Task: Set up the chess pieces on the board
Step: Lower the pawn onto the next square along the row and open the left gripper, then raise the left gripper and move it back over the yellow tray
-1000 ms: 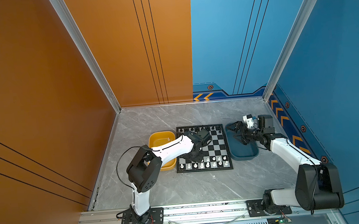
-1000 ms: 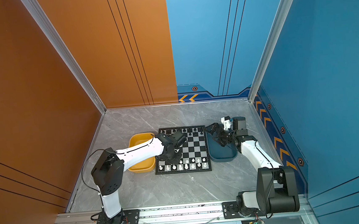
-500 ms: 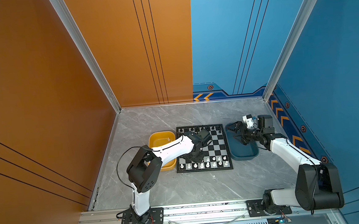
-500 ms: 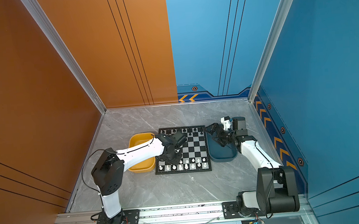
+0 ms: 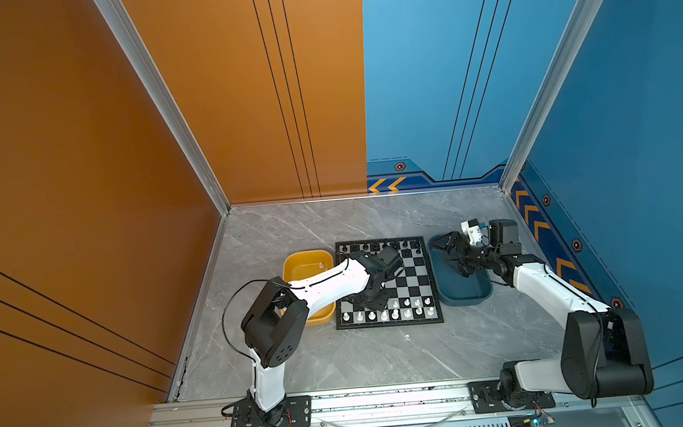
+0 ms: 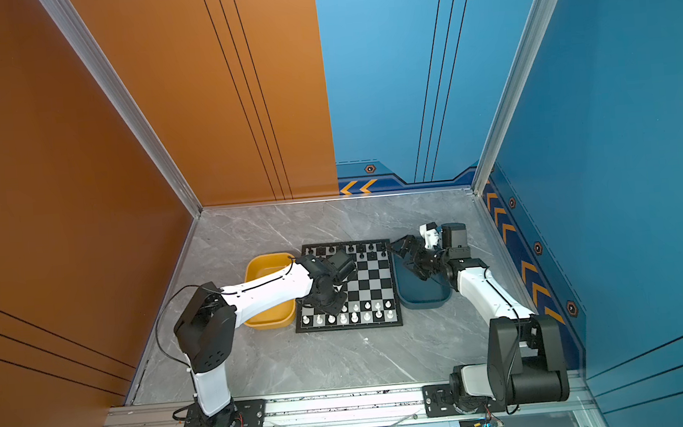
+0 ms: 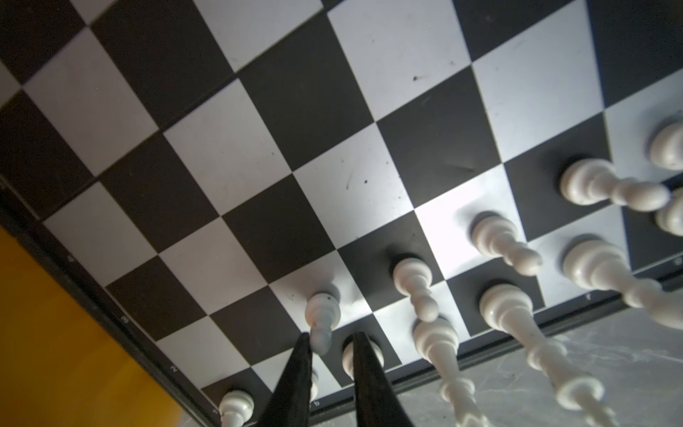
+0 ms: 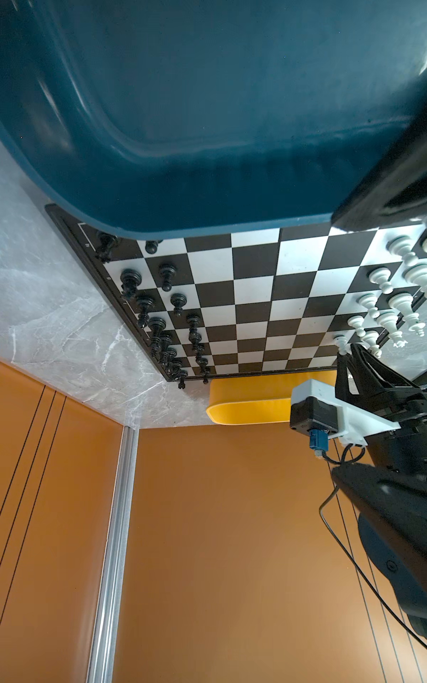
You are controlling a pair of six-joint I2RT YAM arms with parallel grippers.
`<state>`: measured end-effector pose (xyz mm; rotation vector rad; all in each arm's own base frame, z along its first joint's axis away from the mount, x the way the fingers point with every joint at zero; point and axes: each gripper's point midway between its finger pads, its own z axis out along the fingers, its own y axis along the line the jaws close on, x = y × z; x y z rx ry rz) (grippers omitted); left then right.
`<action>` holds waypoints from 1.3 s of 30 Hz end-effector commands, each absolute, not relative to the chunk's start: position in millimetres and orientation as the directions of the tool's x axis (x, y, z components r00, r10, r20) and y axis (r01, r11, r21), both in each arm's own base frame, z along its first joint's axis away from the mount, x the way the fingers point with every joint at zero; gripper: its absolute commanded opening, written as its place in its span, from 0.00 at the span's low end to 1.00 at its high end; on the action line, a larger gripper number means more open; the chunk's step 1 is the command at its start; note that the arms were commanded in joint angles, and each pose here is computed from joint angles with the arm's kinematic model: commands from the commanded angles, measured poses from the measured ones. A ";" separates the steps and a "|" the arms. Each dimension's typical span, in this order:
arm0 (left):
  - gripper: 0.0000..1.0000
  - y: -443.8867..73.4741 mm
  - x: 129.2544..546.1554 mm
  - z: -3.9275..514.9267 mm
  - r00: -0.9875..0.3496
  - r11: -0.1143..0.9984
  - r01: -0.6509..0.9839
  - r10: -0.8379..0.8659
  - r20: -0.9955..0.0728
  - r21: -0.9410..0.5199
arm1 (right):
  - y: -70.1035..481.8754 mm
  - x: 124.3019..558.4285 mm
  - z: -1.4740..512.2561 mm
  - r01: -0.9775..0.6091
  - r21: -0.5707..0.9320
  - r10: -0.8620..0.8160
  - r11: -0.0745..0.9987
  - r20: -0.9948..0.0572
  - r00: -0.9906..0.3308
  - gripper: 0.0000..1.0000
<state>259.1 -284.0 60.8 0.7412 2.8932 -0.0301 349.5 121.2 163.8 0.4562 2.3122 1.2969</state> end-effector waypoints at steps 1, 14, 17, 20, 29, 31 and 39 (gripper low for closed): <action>0.23 -281.7 249.7 51.0 -0.867 0.873 0.488 0.488 -0.105 0.027 | 125.2 349.1 162.5 0.060 0.868 0.480 0.494 -0.214 -0.851 1.00; 0.24 -281.4 248.7 44.3 -0.869 0.873 0.486 0.487 -0.088 0.032 | 125.9 348.6 161.2 0.062 0.867 0.478 0.494 -0.212 -0.852 1.00; 0.24 -280.6 248.9 43.1 -0.870 0.874 0.484 0.485 -0.085 0.036 | 125.8 348.4 160.7 0.064 0.867 0.479 0.495 -0.211 -0.852 1.00; 0.26 -280.5 250.9 45.3 -0.871 0.876 0.481 0.483 -0.095 0.040 | 125.9 348.3 161.7 0.062 0.867 0.479 0.494 -0.212 -0.852 1.00; 0.30 -279.8 263.1 58.7 -0.873 0.884 0.464 0.466 -0.144 0.052 | 126.1 347.5 163.0 0.057 0.868 0.477 0.494 -0.216 -0.852 1.00; 0.30 -281.1 266.1 64.3 -0.871 0.885 0.462 0.464 -0.161 0.049 | 126.1 347.4 163.9 0.054 0.868 0.477 0.494 -0.219 -0.851 1.00; 0.34 -287.9 276.2 86.7 -0.862 0.884 0.467 0.459 -0.217 0.013 | 126.3 346.8 163.9 0.055 0.868 0.476 0.493 -0.217 -0.852 1.00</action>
